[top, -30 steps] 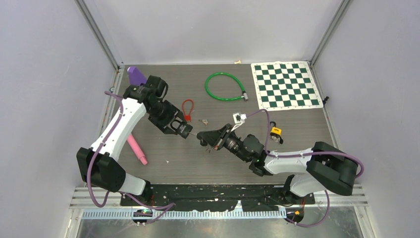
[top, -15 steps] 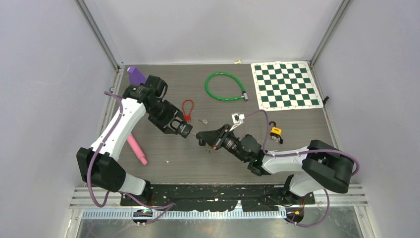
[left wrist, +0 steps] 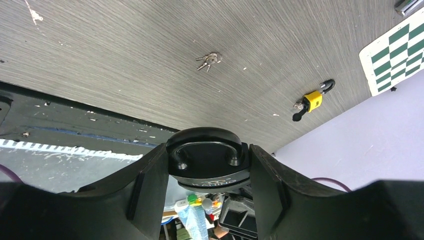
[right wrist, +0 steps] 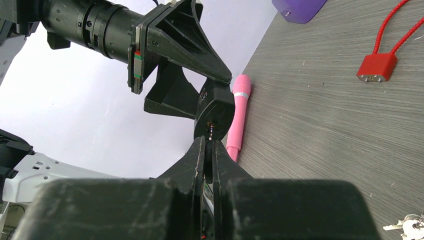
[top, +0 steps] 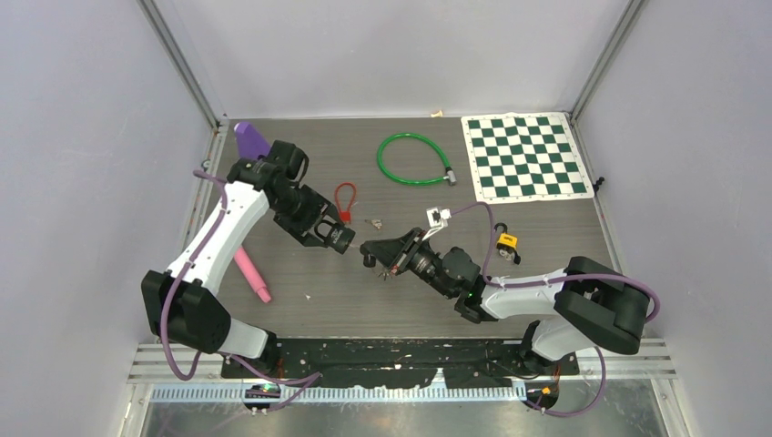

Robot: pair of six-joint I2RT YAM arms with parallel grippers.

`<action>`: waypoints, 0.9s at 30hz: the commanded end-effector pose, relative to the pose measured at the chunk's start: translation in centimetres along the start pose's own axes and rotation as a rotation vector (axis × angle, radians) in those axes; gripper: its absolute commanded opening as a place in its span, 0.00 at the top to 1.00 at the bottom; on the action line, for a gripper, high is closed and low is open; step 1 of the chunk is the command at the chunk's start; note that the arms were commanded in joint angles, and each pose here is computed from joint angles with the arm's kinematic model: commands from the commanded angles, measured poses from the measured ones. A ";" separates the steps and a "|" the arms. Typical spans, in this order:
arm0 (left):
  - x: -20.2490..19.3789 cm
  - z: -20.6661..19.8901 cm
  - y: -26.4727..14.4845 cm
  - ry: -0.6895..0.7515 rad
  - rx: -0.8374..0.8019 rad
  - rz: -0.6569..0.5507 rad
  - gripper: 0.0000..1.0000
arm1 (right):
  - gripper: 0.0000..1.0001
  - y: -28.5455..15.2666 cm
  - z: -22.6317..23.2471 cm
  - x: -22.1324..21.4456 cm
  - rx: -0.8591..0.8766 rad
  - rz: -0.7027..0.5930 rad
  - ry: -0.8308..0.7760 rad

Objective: Unlock with the key

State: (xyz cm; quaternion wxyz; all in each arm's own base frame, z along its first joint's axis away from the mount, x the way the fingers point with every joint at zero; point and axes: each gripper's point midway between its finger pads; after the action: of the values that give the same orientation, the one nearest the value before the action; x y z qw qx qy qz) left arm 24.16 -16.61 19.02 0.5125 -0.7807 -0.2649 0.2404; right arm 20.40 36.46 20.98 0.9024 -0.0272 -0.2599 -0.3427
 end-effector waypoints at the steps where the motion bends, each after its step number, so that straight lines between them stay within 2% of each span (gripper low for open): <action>1: -1.0 -1.6 -1.7 0.004 -0.106 0.024 0.99 | 0.95 0.7 3.2 2.0 0.086 -0.079 0.060; 12: -2.1 -2.7 -1.8 -0.012 -0.173 0.058 0.99 | 0.95 1.1 0.7 1.0 0.008 -0.091 0.132; 17: -2.4 -2.9 -1.5 -0.019 -0.180 0.083 0.99 | 0.94 1.1 2.3 1.2 0.118 -0.109 0.166; 20: -2.6 -3.0 -1.5 -0.021 -0.184 0.096 0.99 | 0.95 1.3 3.2 0.9 0.178 -0.097 0.131; 27: -2.6 -3.8 -2.2 -0.003 -0.198 0.110 0.99 | 0.95 1.7 1.6 -0.3 0.169 -0.087 -0.141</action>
State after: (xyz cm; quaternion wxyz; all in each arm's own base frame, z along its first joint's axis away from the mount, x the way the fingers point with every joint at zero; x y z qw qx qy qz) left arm 25.34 -16.16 18.48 0.5000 -0.7757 -0.3054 0.2344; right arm 21.47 37.20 19.92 0.8905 -0.0009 -0.2652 -0.3698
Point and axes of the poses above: each gripper's point midway between its finger pads, its own y axis out along the fingers, its own z axis along the line the jaws close on, x = y × z, and after that the axes turned 6 degrees about y, right-handed
